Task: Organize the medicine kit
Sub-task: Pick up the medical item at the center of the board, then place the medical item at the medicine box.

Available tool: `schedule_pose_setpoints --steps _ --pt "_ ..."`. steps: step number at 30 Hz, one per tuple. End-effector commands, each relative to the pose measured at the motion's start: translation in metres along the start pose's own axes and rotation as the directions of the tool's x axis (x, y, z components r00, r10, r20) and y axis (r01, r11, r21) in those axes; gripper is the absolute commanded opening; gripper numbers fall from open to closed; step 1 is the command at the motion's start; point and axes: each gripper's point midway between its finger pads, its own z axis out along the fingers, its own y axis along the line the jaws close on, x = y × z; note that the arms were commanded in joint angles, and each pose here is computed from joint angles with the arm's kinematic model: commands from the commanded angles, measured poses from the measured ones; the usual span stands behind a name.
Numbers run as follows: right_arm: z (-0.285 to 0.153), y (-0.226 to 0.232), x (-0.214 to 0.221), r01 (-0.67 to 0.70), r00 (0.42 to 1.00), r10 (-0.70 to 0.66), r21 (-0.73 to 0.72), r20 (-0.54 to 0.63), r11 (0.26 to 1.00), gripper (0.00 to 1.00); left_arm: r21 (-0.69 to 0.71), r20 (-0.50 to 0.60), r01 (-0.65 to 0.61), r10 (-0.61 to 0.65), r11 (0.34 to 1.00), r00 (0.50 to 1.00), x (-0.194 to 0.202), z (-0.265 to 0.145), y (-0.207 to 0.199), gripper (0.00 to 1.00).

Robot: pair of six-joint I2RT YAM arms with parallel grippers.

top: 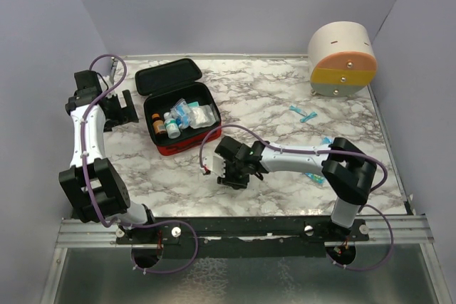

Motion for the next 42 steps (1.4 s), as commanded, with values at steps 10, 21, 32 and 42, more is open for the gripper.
schedule_pose_setpoints --steps 10,21,32,42 --pt "-0.072 -0.079 -0.130 0.126 0.959 -0.197 0.318 0.203 0.940 0.03 0.006 0.011 0.004 -0.004 1.000 1.000 -0.005 -0.003 0.003 0.99" --pt "-0.023 -0.169 -0.222 0.174 0.919 -0.314 0.471 0.238 0.865 0.01 0.049 0.019 0.032 -0.033 0.998 0.999 -0.007 -0.006 -0.005 0.99" --pt "-0.038 -0.216 -0.210 0.192 0.902 -0.367 0.550 0.227 0.813 0.01 0.058 -0.017 0.053 -0.052 0.997 0.999 0.012 -0.002 -0.004 0.99" --pt "-0.029 -0.205 -0.186 0.240 0.902 -0.367 0.440 0.228 0.865 0.01 0.059 -0.015 0.050 -0.049 0.997 0.999 0.010 0.001 -0.002 0.99"
